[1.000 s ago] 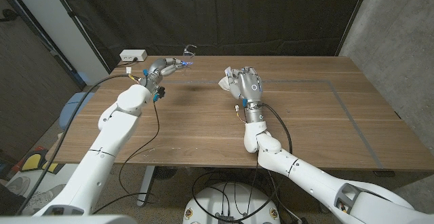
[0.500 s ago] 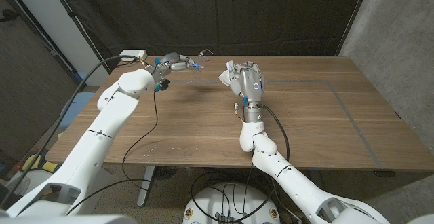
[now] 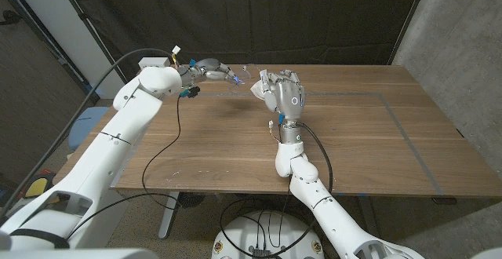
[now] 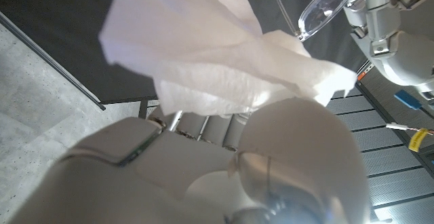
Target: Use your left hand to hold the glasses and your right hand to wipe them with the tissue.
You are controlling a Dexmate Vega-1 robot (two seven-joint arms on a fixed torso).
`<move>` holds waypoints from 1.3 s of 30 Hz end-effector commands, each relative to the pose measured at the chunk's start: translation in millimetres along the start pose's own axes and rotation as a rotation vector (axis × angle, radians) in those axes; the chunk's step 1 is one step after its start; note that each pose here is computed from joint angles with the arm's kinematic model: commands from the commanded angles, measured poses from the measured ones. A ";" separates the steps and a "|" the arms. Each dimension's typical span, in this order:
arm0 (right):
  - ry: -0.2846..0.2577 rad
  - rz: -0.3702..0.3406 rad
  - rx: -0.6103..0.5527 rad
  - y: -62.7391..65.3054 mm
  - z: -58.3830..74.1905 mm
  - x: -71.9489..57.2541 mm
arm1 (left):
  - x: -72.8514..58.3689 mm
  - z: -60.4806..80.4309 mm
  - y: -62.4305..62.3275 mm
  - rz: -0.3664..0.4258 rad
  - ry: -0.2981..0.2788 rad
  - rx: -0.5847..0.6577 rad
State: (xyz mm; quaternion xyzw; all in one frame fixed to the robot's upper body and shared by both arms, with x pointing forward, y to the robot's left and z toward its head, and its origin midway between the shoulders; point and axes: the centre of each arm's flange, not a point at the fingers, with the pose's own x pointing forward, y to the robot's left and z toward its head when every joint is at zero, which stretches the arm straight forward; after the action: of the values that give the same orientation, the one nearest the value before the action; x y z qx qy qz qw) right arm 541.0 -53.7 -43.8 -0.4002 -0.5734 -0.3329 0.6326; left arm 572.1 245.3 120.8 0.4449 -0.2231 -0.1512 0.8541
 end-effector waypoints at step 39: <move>-0.129 -0.001 0.011 12.5 34.0 15.1 | 52.5 21.3 -3.2 -0.359 0.000 0.010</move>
State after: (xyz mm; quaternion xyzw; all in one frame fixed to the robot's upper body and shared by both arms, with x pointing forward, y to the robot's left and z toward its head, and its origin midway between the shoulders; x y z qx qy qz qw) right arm 532.6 -29.7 -34.7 -0.4157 -0.6030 -0.3223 0.5998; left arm 603.5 212.0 140.6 0.4772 -0.1497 -0.2811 0.8191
